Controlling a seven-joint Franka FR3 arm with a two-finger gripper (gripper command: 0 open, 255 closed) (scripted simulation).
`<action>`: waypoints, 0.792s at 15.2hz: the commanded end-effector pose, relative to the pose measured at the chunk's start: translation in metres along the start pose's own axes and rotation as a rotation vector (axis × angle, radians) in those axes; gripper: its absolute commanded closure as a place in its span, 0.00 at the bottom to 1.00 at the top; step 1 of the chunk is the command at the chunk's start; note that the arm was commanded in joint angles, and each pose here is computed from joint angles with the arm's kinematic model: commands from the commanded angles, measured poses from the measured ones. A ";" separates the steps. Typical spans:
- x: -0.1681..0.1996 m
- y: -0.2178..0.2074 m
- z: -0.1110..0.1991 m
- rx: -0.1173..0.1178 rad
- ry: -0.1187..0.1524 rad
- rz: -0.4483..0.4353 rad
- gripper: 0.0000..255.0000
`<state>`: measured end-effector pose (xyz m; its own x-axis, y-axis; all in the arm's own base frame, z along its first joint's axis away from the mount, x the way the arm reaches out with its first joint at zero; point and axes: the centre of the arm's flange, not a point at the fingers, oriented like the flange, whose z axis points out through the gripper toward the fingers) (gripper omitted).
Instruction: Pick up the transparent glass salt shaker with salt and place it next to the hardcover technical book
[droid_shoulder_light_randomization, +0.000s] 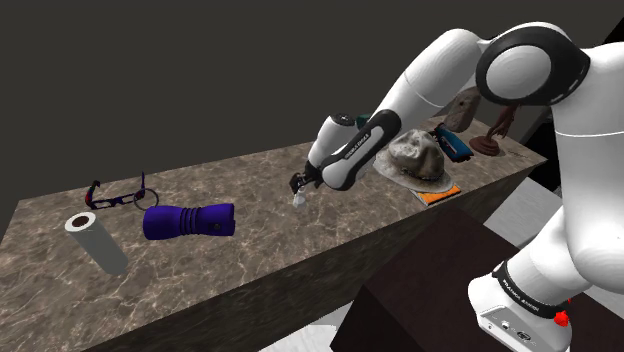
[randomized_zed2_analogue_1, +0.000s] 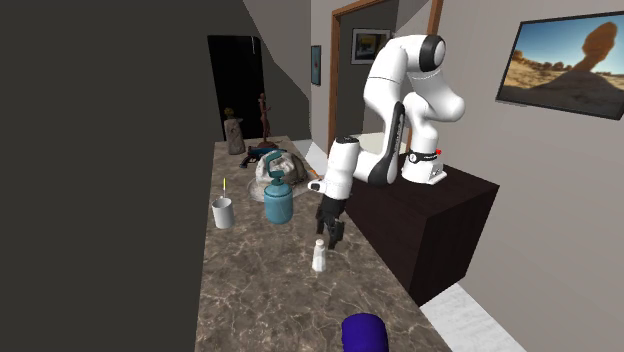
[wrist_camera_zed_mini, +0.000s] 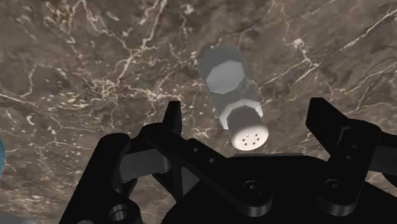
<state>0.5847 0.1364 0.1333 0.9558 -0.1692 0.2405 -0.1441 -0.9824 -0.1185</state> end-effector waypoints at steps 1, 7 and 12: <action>0.000 0.001 0.011 0.000 0.001 0.000 0.00; 0.000 0.001 0.036 0.000 0.001 0.000 0.00; 0.000 0.001 0.036 0.000 0.001 0.000 0.00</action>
<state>0.5939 0.1381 0.0991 0.9554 -0.1692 0.2419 -0.1439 -0.9824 -0.1189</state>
